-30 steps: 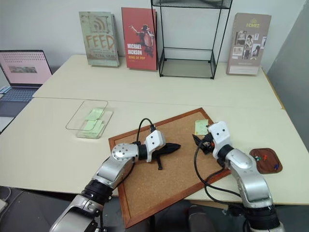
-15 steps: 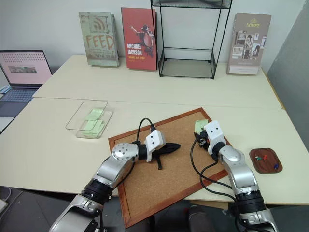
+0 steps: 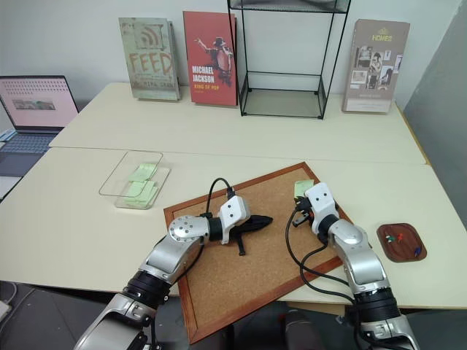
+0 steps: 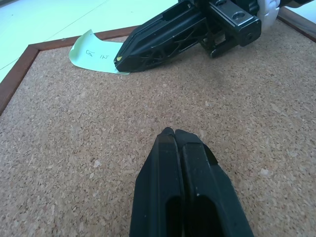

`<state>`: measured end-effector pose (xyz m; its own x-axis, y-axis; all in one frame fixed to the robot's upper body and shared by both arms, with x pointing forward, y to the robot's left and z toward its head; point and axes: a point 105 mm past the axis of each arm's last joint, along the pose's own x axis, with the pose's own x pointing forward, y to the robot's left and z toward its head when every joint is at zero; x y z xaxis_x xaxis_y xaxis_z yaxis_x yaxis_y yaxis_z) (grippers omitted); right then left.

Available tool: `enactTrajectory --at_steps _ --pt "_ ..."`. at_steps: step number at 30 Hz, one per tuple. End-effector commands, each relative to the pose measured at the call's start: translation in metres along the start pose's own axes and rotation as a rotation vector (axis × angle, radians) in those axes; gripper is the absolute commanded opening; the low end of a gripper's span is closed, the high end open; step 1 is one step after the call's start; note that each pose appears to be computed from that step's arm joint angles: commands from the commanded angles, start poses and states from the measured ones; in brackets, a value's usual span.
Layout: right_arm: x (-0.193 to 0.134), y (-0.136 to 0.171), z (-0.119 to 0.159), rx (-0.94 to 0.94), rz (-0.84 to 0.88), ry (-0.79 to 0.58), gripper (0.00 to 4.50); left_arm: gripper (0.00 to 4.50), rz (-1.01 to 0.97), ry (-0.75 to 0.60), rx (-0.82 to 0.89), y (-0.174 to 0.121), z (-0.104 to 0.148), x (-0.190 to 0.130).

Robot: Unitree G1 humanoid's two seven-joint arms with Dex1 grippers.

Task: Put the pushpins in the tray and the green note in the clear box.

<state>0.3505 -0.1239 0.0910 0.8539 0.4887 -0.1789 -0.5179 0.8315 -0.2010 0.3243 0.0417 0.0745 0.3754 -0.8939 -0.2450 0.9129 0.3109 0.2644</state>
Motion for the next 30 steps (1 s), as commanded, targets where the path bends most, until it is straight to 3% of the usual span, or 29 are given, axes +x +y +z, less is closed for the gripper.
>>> enactTrajectory --at_steps 1,8,15,24,30 --pt "-0.011 0.0 0.058 -0.123 0.017 -0.168 0.01 0.0 0.019 0.068 -0.03 0.001 -0.018 -0.006" --pt "-0.02 0.004 0.089 -0.198 0.045 -0.224 0.01 0.0 0.017 0.043 -0.035 0.005 -0.009 -0.008" --pt "-0.032 0.009 0.112 -0.264 0.071 -0.261 0.01 0.0 0.05 -0.078 -0.092 0.018 0.031 -0.014" --pt "-0.049 0.01 0.112 -0.387 0.087 -0.242 0.0 1.64 0.124 -0.199 -0.208 0.047 0.077 -0.037" --pt "-0.052 0.016 0.105 -0.508 0.113 -0.233 0.0 2.8 0.136 -0.304 -0.455 0.062 0.098 -0.044"
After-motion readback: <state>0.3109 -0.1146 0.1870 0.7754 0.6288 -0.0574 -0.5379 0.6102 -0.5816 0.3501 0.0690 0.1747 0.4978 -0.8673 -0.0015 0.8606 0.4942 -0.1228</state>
